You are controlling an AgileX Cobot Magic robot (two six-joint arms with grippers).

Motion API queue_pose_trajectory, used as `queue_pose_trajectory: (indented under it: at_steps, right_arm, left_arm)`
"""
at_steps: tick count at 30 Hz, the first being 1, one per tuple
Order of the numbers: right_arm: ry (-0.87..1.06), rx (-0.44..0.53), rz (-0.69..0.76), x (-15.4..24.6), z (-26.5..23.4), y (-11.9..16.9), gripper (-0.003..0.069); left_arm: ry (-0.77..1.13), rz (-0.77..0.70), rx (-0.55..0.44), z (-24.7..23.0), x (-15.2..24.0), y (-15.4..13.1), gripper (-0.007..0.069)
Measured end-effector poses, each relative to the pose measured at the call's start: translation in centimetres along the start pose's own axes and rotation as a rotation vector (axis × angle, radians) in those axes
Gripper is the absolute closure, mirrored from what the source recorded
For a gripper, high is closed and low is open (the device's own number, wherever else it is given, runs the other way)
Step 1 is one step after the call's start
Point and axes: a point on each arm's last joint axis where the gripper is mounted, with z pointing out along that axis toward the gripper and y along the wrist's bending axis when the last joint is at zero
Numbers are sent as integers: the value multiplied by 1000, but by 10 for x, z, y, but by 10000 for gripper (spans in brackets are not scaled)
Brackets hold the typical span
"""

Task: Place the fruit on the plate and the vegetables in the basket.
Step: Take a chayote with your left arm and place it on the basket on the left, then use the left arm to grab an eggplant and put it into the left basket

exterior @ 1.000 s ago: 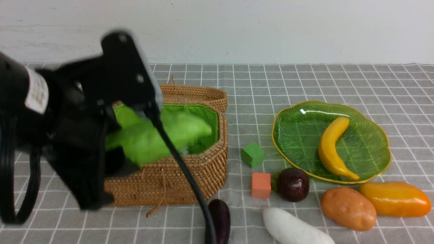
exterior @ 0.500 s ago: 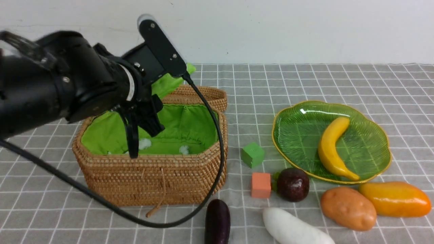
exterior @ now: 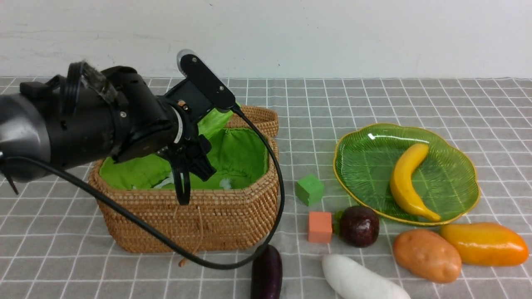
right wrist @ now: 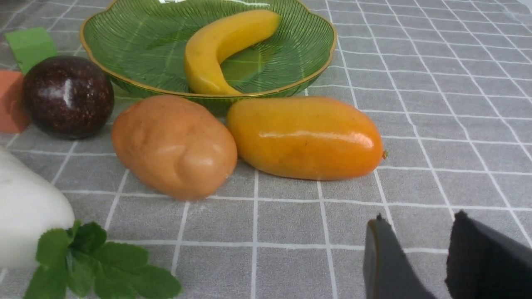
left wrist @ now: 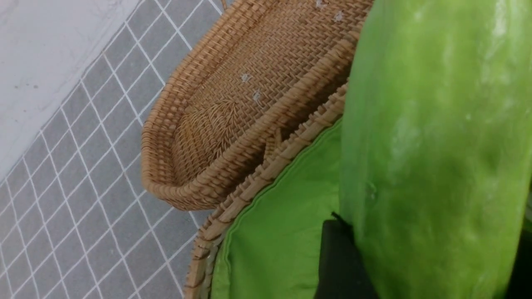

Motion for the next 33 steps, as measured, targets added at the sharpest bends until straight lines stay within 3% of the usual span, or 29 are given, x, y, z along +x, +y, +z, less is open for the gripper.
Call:
queue_pose_trajectory:
  at_steps: [9,26,30,33]
  right_arm:
    - [0,0,0,0,0,0,418]
    - [0,0,-1,0,0,0,418]
    - [0,0,-1,0,0,0,418]
    - [0,0,-1,0,0,0,418]
  left_arm:
    - [-6,-39,0,-8,-1,2,11]
    - [7,-106,-77,-77,4,32,83]
    - [53,-151,-40,-87,10,31,83]
    - [104,-244,49,-89,14,23,83]
